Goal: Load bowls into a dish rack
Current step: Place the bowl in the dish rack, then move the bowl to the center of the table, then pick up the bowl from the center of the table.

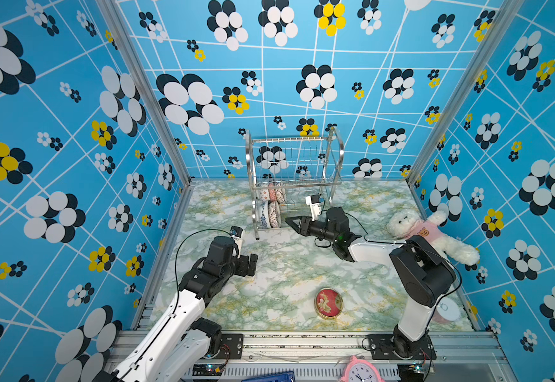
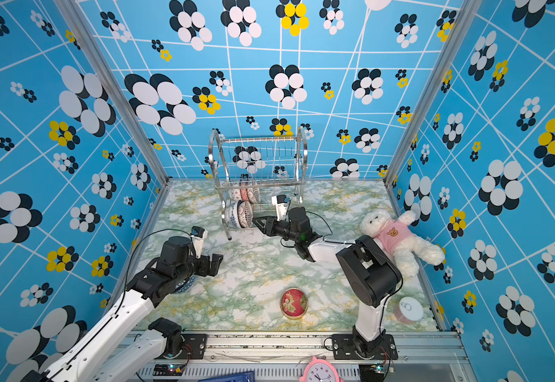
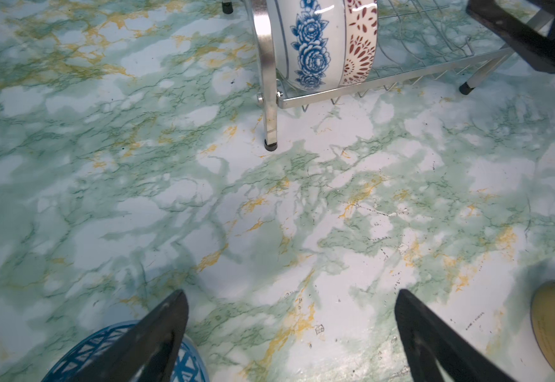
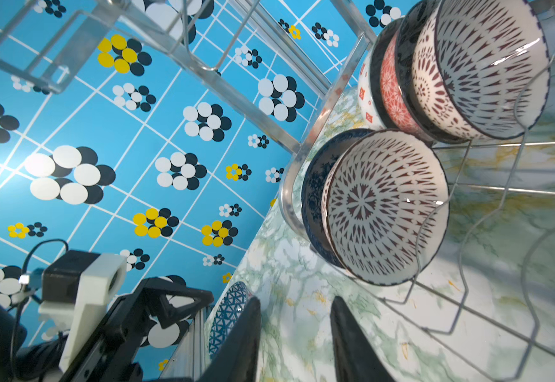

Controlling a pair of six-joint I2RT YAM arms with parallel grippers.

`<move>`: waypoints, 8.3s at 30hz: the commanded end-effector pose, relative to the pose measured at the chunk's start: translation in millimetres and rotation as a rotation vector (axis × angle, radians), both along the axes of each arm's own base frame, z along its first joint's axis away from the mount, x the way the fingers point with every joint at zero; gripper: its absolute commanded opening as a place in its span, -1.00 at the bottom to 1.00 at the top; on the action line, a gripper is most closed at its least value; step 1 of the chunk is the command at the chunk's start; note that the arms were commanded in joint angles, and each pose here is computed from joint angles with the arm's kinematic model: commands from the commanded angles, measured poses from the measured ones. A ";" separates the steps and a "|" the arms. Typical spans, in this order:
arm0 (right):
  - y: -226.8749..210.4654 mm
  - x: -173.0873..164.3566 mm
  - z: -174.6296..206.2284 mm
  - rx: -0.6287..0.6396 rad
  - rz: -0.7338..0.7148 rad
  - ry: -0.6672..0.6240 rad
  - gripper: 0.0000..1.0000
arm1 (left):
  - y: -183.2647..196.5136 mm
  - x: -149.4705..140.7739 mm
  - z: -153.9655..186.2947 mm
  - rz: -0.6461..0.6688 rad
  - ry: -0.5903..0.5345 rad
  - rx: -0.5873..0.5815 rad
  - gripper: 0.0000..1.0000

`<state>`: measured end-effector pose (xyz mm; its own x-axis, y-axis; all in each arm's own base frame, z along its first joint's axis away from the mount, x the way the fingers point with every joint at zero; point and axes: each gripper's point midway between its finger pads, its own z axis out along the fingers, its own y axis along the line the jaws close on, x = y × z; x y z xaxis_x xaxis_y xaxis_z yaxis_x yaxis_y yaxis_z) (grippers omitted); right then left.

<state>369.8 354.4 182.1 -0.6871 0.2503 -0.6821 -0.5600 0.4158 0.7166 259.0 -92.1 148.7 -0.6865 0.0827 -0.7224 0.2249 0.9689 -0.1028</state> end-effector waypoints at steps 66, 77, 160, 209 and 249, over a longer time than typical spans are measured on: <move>-127.7 -126.0 -15.5 -0.654 -0.133 -0.091 -0.17 | 35.9 -27.1 -104.9 0.538 0.544 0.202 -0.59; -145.0 -127.6 9.3 -0.581 -0.244 -0.078 -0.10 | -33.1 -24.3 -99.2 0.367 0.539 0.209 -0.88; -145.0 -96.6 36.6 -0.674 -0.405 -0.227 0.97 | -55.8 -52.1 81.1 -0.124 0.295 -0.312 0.98; 50.3 -173.6 -83.0 -1.107 0.257 0.021 0.27 | 59.3 -12.4 12.9 0.426 0.290 -0.441 0.98; 37.1 -157.8 -126.3 -1.387 0.368 -0.131 -0.48 | 49.4 -10.8 9.4 0.367 0.303 -0.464 0.98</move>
